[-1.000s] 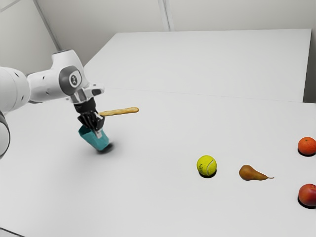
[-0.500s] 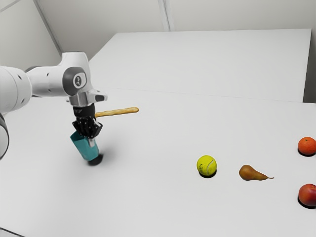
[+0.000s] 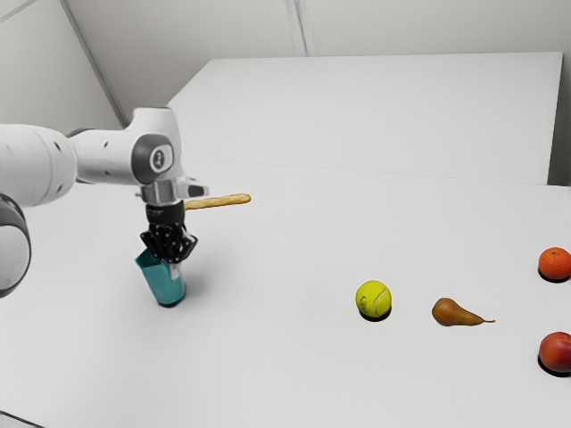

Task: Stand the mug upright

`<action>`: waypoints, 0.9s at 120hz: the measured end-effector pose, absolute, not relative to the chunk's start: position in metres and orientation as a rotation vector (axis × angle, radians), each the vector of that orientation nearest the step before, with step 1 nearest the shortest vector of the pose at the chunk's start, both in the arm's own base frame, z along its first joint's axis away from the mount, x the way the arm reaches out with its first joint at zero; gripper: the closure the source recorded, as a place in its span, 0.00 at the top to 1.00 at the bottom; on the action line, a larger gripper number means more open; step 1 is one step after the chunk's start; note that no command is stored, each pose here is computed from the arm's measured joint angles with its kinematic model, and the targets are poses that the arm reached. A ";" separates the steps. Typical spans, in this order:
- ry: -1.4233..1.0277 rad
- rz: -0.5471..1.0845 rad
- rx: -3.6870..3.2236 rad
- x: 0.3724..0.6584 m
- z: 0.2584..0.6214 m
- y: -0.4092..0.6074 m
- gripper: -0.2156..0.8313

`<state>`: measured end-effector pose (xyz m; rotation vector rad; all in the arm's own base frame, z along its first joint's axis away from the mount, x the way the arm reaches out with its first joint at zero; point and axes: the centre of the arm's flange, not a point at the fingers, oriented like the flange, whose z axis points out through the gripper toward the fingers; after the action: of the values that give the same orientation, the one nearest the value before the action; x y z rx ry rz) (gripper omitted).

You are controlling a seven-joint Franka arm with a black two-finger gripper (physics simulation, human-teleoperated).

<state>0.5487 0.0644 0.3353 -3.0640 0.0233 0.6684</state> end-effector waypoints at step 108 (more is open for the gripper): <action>-0.153 0.569 -3.090 0.552 0.347 0.061 0.75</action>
<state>0.5524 0.0607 0.3473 -3.0898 -0.1530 0.5695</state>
